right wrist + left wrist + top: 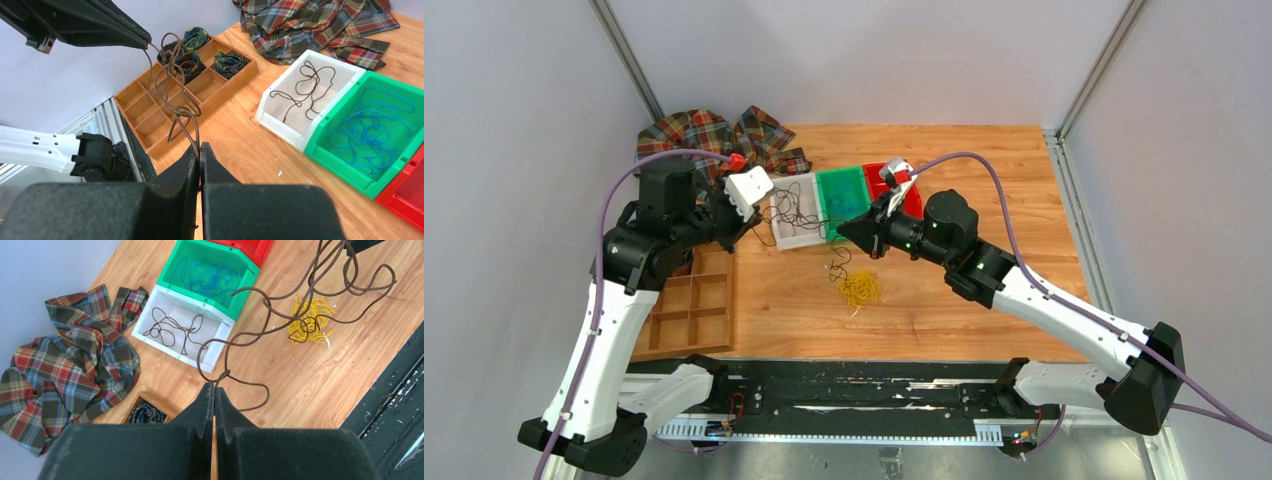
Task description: Untangle the cables
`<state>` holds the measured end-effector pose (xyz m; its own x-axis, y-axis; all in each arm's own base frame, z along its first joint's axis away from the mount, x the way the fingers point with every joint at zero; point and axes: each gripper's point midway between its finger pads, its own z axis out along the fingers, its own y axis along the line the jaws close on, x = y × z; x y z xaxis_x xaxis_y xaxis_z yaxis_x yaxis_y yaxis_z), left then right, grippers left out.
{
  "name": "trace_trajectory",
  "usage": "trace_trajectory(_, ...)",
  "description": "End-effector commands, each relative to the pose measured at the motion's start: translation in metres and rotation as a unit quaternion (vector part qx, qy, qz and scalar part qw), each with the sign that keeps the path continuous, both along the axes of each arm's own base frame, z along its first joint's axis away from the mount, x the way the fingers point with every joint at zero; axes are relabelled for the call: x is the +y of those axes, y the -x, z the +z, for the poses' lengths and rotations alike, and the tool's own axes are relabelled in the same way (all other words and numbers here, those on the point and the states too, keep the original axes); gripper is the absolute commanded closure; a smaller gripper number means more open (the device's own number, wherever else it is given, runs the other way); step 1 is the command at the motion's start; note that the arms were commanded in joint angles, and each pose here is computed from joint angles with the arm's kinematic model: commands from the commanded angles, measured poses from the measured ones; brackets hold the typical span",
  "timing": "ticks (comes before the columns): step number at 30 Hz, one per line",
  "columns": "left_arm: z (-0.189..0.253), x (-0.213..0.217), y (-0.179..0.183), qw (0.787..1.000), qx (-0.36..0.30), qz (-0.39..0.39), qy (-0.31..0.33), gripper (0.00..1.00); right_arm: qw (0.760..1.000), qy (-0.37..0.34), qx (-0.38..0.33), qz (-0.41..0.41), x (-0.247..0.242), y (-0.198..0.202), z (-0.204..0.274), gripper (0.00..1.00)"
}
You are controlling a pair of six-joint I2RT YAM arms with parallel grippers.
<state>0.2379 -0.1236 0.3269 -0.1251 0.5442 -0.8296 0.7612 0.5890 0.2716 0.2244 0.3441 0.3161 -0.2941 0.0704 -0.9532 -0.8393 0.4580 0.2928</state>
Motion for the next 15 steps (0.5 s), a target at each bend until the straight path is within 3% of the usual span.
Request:
trace_trajectory(1, 0.003, 0.000, 0.000, 1.000, -0.015, -0.002, 0.000, 0.99, 0.999, -0.035, 0.005, 0.003, -0.005, -0.002, 0.026, 0.99)
trace_trajectory(11, -0.003, 0.000, 0.002, 1.000, -0.013, -0.008, -0.004, 0.99, 0.999, -0.046, 0.011, -0.002, -0.014, -0.005, 0.034, 0.99)
trace_trajectory(15, -0.005, 0.002, 0.004, 1.000, -0.018, -0.008, -0.010, 0.85, 0.999, -0.046, 0.012, 0.006, -0.013, -0.003, 0.037, 0.99)
